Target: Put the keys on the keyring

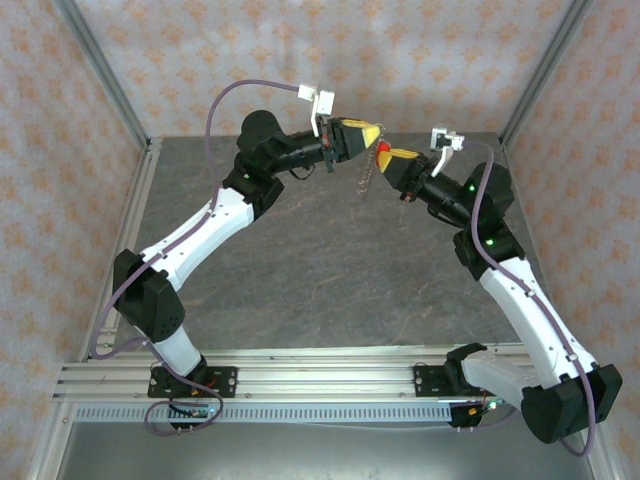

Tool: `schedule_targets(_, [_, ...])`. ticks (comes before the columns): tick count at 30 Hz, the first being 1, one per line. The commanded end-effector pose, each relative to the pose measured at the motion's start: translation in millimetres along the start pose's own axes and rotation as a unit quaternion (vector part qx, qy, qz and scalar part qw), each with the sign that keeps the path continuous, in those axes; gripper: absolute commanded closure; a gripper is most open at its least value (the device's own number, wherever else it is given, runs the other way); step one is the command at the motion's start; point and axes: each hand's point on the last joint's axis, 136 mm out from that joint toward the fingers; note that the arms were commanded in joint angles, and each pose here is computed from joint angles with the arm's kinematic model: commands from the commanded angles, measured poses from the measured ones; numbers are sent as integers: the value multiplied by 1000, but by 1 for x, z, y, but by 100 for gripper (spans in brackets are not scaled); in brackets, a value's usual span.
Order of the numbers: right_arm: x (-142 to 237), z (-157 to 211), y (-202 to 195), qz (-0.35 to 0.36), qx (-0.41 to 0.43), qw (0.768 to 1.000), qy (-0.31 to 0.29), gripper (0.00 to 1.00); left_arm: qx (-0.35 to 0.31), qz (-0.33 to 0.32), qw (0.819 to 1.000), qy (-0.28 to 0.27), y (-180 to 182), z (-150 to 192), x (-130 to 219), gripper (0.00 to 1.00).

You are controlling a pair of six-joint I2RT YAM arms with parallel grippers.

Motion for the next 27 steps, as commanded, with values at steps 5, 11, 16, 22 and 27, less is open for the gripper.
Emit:
schedule_targets(5, [-10, -16, 11, -39, -3, 999, -22, 87, -33, 24, 999, -14, -18, -17, -3, 100])
schedule_targets(11, [-9, -16, 10, -34, -3, 999, -25, 100, -32, 19, 999, -11, -15, -15, -3, 100])
schedule_targets(16, [-2, -15, 4, -3, -2, 1000, -27, 100, -43, -10, 999, -13, -7, -14, 0, 100])
schedule_targets(22, [7, -12, -5, 45, -2, 999, -11, 100, -63, -37, 997, 1, -3, -9, 5, 100])
schedule_targets(27, [11, -11, -3, 59, 7, 998, 12, 100, -77, -54, 996, 12, 0, -5, 9, 100])
Point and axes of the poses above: each hand's point on the last joint's axis, 136 mm out from that joint toward the fingers, its own x axis back along the fingers, its own y axis along the line the jaws close on, z = x × y, and after that the axes turned 2 degrees about x, right-handed
